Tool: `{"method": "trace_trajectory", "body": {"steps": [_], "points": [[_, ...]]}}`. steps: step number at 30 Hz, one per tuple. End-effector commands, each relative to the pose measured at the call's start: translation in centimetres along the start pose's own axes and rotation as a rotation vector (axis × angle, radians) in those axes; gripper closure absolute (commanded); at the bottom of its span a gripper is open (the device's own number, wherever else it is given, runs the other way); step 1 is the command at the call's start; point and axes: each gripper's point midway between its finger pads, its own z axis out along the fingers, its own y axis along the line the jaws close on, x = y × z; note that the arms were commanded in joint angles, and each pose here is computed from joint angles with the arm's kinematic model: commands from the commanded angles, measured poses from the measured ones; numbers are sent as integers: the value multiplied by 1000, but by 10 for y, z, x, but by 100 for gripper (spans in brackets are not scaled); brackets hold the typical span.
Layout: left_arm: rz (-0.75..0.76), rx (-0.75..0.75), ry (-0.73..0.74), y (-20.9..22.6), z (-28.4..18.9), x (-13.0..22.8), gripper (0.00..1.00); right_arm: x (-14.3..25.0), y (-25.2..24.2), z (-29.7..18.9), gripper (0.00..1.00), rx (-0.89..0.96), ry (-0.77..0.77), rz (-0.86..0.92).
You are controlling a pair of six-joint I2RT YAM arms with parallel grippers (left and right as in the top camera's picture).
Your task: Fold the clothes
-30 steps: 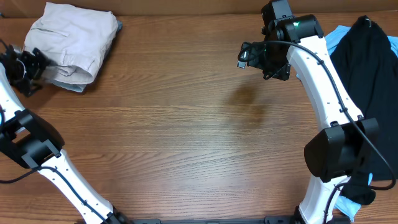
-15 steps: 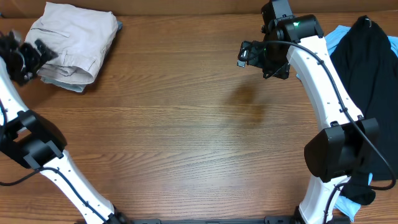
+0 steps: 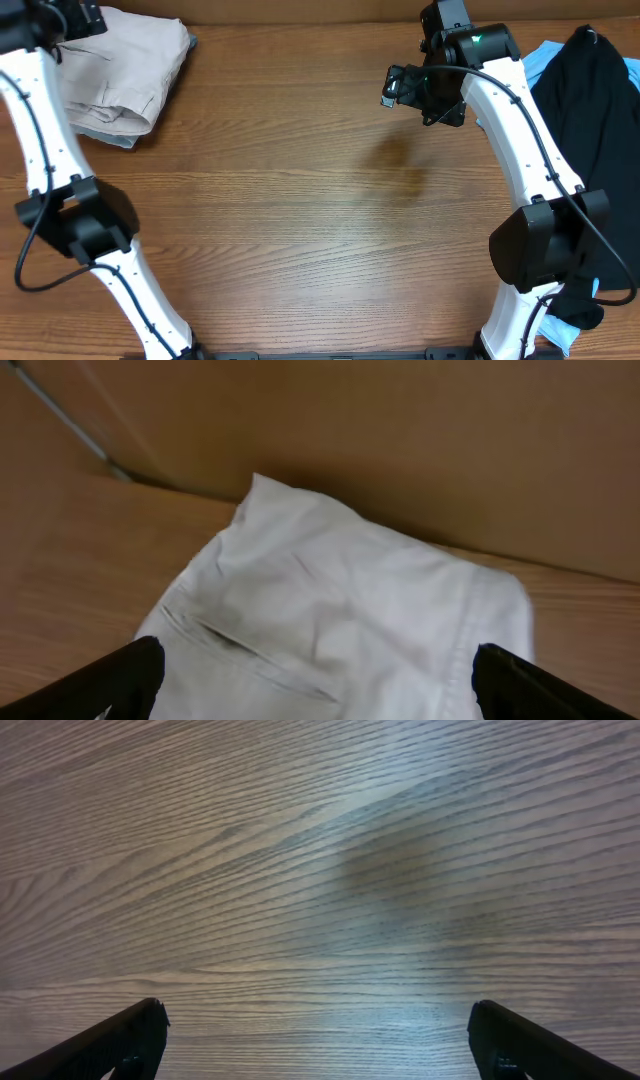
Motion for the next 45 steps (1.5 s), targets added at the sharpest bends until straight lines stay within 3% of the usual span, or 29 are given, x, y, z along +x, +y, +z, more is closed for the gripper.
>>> {"method": "trace_trajectory", "body": {"steps": [1,11,14,17,24,30,34,39,45], "points": [[45,-147,116,19,46,43,0,0,-2,2,0,-1,7,0],[33,-198,397,44,155,184,0,3,-2,2,0,-2,20,1],[34,-190,457,43,169,214,0,4,-3,2,0,1,27,3],[37,-186,471,40,169,218,0,6,-4,2,0,4,33,4],[35,-159,335,30,125,141,0,-10,-2,-32,0,16,-65,-5],[34,-131,164,17,21,44,0,-30,10,-125,0,-19,-282,-146],[40,-48,32,-7,-65,-10,0,-27,3,-197,0,2,-435,-150],[50,35,-56,-30,-152,-36,0,-2,-3,-277,0,3,-598,-271],[56,31,-123,-32,-196,-50,0,43,-14,-355,0,-55,-777,-289]]}}
